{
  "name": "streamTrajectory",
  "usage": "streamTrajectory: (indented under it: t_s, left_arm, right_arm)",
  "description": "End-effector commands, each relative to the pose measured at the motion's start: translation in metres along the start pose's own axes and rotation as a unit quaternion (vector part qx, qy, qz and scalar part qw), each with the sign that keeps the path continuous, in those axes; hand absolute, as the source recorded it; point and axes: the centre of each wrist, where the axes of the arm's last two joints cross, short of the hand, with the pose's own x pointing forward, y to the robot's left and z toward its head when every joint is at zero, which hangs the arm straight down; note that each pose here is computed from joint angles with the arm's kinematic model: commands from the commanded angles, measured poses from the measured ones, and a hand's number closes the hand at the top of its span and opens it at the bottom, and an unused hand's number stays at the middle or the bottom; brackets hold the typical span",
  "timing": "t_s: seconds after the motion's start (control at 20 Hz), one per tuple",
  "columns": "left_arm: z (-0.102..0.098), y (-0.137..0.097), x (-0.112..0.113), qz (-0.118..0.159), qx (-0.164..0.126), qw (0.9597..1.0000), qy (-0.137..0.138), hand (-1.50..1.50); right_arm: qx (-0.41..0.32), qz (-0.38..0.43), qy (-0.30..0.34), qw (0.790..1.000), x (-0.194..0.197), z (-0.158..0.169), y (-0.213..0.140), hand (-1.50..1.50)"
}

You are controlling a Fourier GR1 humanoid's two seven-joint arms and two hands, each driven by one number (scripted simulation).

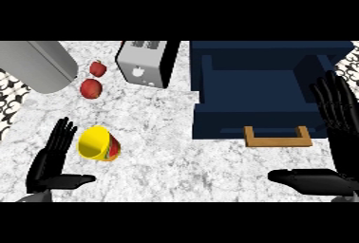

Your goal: Pick up the cup, place it into the drawer and close the drawer

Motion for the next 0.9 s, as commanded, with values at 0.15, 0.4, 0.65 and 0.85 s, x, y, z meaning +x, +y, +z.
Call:
streamTrajectory:
  t_s: [0.15,0.4,0.65,0.85]
  left_arm:
    - [-0.003,-0.004,-0.034,0.008,0.013,0.9999,-0.002,-1.5]
    - [0.003,0.013,-0.049,0.028,0.013,0.9994,-0.015,-1.5]
    - [0.004,0.006,-0.055,0.013,0.009,0.9995,-0.025,-1.5]
    - [-0.01,0.01,-0.048,0.021,0.006,0.9995,-0.024,-1.5]
  right_arm:
    - [0.004,-0.004,-0.008,1.0,-0.005,-0.004,0.013,-1.5]
    - [0.009,-0.008,0.0,1.0,-0.007,0.0,0.009,-1.5]
    - [0.008,-0.003,-0.003,1.0,-0.005,-0.006,-0.005,-1.5]
    - [0.012,-0.004,-0.001,1.0,-0.012,-0.002,-0.007,-1.5]
